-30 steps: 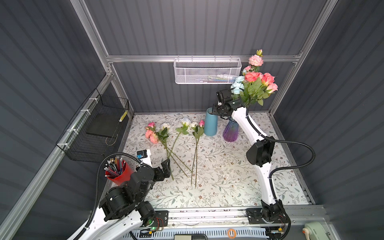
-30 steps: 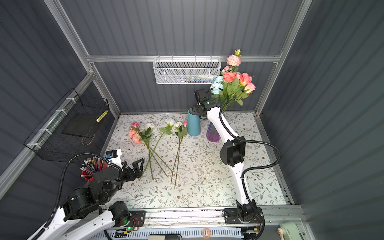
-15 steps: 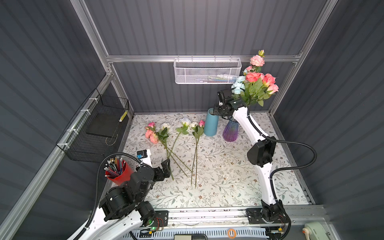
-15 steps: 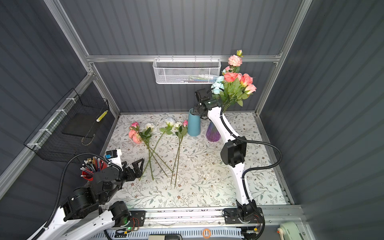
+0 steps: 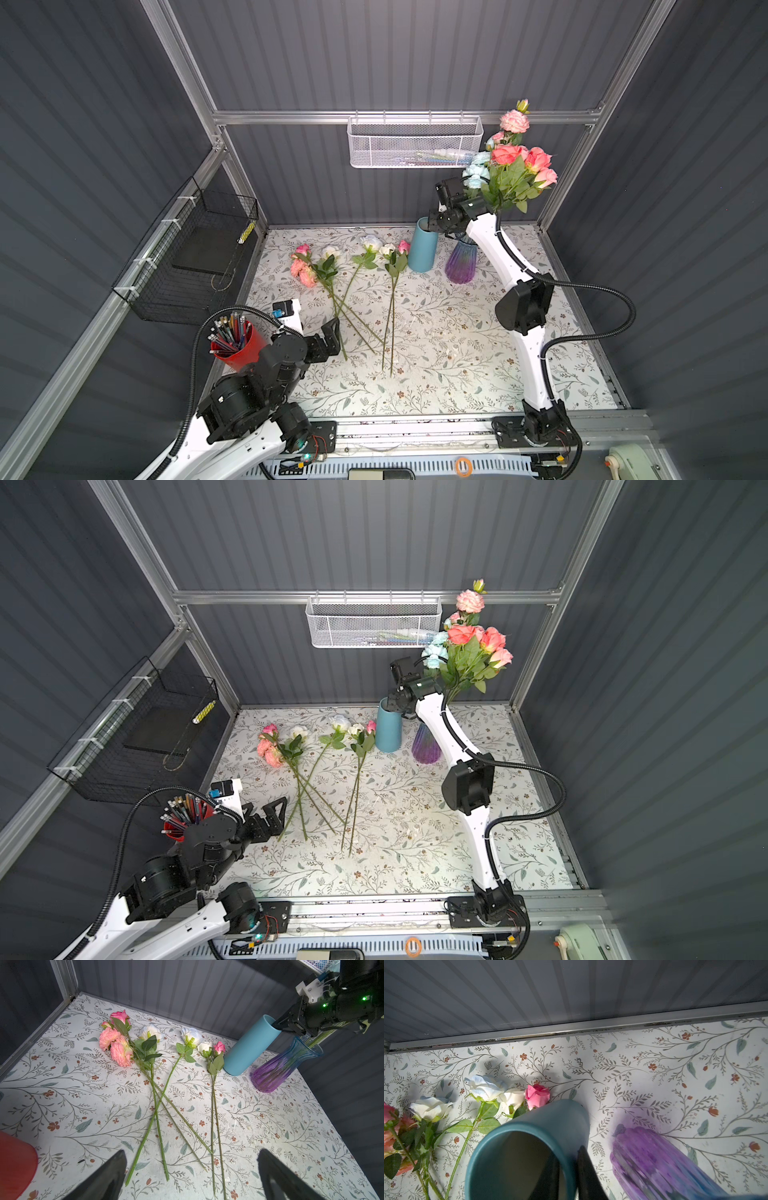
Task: Arrange the flowers into the vase
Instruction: 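Close right gripper on the rim of the teal cylinder vase, then lift and tilt the teal vase toward the loose flowers with right gripper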
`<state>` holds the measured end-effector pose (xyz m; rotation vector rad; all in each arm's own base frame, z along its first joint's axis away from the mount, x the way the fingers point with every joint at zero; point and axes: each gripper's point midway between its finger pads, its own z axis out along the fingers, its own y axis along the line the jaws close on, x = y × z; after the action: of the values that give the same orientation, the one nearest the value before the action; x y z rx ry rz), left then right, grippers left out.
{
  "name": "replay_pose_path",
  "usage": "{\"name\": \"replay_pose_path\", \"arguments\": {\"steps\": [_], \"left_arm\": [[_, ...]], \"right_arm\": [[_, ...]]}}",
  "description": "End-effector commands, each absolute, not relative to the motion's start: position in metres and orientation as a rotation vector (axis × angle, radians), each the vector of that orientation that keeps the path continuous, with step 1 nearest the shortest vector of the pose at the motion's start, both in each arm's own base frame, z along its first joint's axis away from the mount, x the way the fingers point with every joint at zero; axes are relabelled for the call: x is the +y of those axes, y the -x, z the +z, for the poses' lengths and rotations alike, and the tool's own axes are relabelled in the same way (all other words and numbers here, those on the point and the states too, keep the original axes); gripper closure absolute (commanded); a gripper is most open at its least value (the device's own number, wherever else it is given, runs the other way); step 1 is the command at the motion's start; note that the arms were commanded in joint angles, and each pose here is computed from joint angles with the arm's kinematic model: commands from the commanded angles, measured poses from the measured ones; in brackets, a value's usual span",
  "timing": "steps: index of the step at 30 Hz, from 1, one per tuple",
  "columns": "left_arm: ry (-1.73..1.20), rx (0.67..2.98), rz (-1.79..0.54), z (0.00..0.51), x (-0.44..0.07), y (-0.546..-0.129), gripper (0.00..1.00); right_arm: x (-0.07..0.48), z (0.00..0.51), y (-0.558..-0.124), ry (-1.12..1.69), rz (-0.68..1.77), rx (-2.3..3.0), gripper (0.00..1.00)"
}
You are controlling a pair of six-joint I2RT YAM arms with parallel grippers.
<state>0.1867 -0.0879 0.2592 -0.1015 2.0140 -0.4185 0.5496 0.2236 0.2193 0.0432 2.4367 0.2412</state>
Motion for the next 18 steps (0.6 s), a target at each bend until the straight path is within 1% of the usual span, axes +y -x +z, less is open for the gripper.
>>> {"name": "replay_pose_path", "arguments": {"steps": [1, 18], "left_arm": [[0.085, 2.002, -0.413, 0.261, -0.088, -0.187, 0.01], [0.084, 2.008, -0.419, 0.258, -0.090, -0.187, 0.01]], "right_arm": [[0.243, 0.215, -0.538, -0.011, 0.325, 2.475, 0.93], [0.257, 0.230, -0.524, 0.050, 0.352, 2.459, 0.98]]}}
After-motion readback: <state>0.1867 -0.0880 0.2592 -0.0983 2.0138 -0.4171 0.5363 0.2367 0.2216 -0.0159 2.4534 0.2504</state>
